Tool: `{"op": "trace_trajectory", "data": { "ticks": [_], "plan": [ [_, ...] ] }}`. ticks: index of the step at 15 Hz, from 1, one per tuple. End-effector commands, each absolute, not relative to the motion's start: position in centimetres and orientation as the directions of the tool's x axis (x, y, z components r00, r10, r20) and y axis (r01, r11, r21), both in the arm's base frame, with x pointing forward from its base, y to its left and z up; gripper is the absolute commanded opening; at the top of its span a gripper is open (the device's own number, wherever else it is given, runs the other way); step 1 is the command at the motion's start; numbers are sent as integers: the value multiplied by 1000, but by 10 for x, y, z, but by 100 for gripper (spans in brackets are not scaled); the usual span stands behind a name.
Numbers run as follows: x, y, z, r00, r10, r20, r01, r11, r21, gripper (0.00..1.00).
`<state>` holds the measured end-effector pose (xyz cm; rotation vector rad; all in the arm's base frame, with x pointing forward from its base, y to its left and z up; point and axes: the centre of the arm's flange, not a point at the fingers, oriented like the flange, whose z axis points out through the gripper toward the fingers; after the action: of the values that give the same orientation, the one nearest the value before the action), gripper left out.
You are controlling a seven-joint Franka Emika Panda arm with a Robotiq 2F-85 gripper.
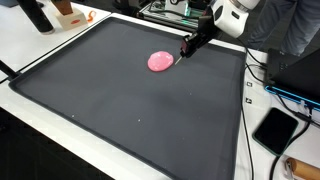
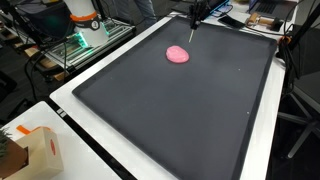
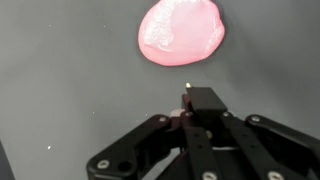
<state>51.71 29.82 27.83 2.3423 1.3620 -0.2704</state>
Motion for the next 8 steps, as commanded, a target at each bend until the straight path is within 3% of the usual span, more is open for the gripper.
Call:
{"op": "trace_trajectory", "data": {
  "ticks": [1, 8],
  "plan": [
    [495, 291, 280, 505, 762, -404, 862, -419, 287, 3],
    [484, 287, 280, 486, 737, -470, 874, -412, 258, 3]
  ]
}}
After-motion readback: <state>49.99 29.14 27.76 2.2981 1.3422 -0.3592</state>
